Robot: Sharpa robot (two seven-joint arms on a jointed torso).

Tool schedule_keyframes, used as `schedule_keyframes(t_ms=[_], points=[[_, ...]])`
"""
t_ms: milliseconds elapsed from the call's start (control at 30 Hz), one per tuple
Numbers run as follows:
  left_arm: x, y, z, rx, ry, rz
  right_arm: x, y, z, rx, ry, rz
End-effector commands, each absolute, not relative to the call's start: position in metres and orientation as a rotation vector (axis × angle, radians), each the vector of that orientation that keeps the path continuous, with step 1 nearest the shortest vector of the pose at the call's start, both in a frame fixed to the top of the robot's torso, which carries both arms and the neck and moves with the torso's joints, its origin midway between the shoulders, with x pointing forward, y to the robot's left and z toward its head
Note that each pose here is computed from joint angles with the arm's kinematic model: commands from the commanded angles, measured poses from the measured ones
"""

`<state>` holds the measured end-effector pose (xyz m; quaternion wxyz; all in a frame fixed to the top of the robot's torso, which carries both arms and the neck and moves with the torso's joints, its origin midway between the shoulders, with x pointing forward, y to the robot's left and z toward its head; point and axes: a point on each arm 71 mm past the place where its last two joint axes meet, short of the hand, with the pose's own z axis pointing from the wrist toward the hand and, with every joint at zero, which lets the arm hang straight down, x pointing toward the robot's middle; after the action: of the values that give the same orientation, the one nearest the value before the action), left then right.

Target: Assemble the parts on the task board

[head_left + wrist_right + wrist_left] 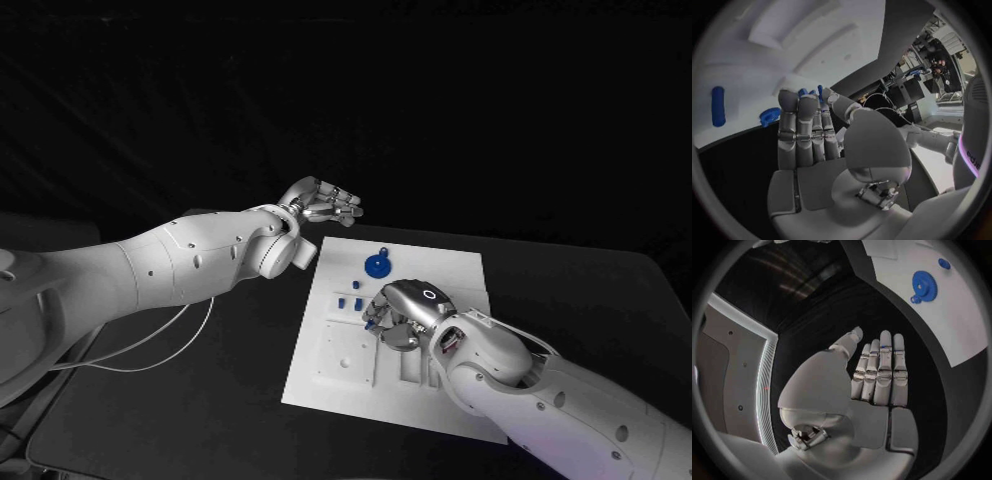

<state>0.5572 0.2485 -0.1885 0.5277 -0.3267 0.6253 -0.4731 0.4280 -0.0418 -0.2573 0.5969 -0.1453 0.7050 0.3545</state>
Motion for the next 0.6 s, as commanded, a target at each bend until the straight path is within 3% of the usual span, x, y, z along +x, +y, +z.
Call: schedule_keyframes(t_ms=[33,600], points=[[0.558,0.246,-0.186,-0.781,1.479,-1.139,0.426,-0.038,-0.264,-0.405,1.653,0.783],[0.558,0.241,-0.187,-0.777,1.49,-1.152,0.418,-0.029,-0.282,-0.441,1.701,0.76]])
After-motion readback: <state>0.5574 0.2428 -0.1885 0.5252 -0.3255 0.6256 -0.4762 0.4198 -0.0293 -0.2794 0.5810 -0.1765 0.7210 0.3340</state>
